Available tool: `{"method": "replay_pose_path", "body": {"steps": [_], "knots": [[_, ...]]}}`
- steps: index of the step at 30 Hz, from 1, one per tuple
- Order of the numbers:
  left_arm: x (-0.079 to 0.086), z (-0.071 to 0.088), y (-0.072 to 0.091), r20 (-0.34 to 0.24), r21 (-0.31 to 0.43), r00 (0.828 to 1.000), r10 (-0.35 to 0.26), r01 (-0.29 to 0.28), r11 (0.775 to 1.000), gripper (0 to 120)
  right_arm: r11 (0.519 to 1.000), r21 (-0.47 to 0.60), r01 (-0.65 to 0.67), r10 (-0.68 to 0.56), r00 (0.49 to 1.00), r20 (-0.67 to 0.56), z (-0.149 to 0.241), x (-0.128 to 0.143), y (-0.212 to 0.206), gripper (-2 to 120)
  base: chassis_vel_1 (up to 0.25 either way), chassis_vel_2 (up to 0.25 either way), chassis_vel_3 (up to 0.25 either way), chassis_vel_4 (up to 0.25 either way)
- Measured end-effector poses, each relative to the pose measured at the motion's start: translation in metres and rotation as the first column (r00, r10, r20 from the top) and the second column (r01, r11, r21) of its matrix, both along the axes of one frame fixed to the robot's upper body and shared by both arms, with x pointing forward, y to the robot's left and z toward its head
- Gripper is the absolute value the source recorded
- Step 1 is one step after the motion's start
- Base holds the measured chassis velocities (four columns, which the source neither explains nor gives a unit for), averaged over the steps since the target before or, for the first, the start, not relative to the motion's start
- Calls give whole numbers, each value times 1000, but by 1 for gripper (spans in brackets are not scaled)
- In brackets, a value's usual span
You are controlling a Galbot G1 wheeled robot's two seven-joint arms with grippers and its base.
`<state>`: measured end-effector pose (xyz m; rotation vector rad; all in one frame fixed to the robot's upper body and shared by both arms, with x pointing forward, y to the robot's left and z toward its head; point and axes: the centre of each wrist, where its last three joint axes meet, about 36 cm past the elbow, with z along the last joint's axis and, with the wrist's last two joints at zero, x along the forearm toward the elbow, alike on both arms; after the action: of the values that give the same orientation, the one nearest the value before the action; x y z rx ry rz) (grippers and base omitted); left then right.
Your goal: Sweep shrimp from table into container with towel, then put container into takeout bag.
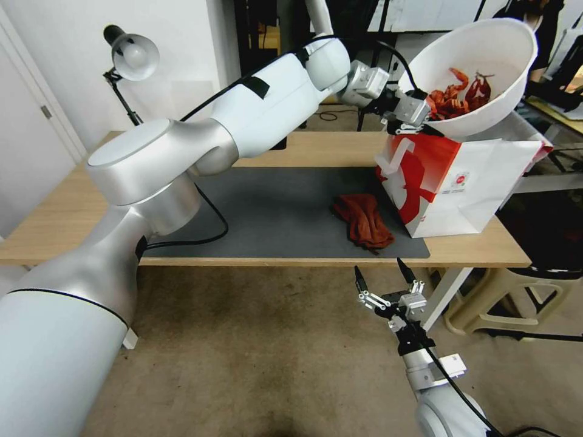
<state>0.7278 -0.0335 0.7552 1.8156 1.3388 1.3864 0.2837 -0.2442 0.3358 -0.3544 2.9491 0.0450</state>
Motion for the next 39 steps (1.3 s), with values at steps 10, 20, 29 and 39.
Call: {"method": "replay_pose_path", "body": {"steps": [10,20,29,39], "knots": [[-3,3,-4,-4,-96,1000,20,-20,995,52,1000,4,-2,2,1000,-3,1,-3,2,100,0,0,0,0],[-31,-27,-36,-96,-461,987,131,-160,873,90,1000,10,7,-7,1000,1,5,-6,2,100,0,0,0,0],[-91,-81,-77,-442,-694,863,243,-501,516,100,1000,11,21,-21,1000,15,11,-7,-2,100,0,0,0,0],[-102,-121,6,-792,-550,554,256,-830,94,100,999,31,35,-36,999,39,18,-3,-1,100,0,0,0,0]]}}
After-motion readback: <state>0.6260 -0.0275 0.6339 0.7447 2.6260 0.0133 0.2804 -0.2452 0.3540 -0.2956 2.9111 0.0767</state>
